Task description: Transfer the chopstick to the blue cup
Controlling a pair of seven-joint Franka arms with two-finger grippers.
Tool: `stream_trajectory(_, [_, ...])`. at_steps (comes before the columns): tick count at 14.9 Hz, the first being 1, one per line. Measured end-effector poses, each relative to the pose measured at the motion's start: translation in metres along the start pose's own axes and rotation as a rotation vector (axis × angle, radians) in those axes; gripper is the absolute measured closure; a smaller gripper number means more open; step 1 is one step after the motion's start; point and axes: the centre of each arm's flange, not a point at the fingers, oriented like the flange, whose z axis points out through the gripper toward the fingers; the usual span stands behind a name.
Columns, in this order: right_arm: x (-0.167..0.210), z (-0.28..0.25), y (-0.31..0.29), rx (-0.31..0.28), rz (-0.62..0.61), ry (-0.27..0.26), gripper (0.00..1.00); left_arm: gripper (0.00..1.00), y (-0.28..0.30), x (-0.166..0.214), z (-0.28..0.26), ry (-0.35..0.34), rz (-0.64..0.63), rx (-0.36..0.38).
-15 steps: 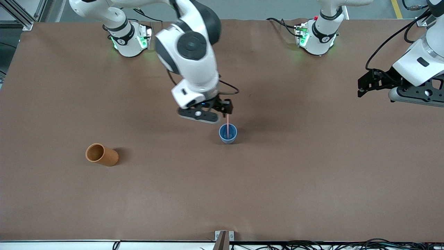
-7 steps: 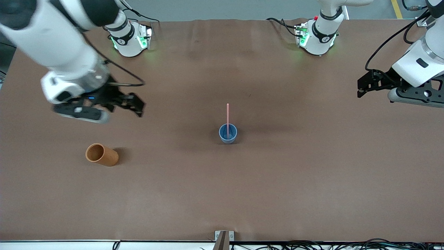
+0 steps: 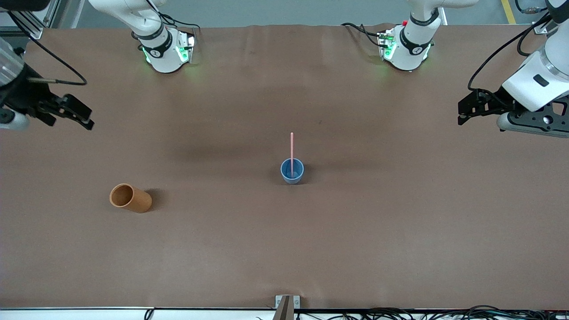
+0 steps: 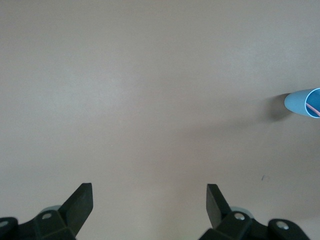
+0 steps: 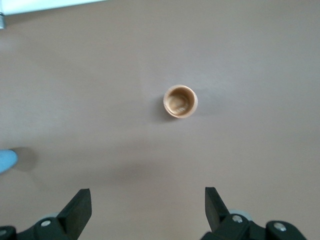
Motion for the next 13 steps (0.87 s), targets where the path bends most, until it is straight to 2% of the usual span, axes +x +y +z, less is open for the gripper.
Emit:
stream_trajectory(3, [-0.016, 0.001, 0.014, -0.033, -0.005, 0.006, 0.00, 0.00, 0.000, 0.000, 0.000, 0.000, 0.000, 0.000])
stream_trajectory(6, [-0.013, -0.003, 0.032, -0.045, -0.013, 0.024, 0.00, 0.00, 0.000, 0.000, 0.000, 0.000, 0.000, 0.000])
stream_trajectory(10, [-0.002, -0.027, 0.059, -0.045, -0.009, 0.077, 0.00, 0.00, 0.000, 0.000, 0.000, 0.000, -0.001, 0.000])
stream_trajectory(13, [0.009, -0.040, 0.056, -0.046, -0.029, 0.066, 0.00, 0.00, 0.000, 0.000, 0.000, 0.000, -0.001, 0.000])
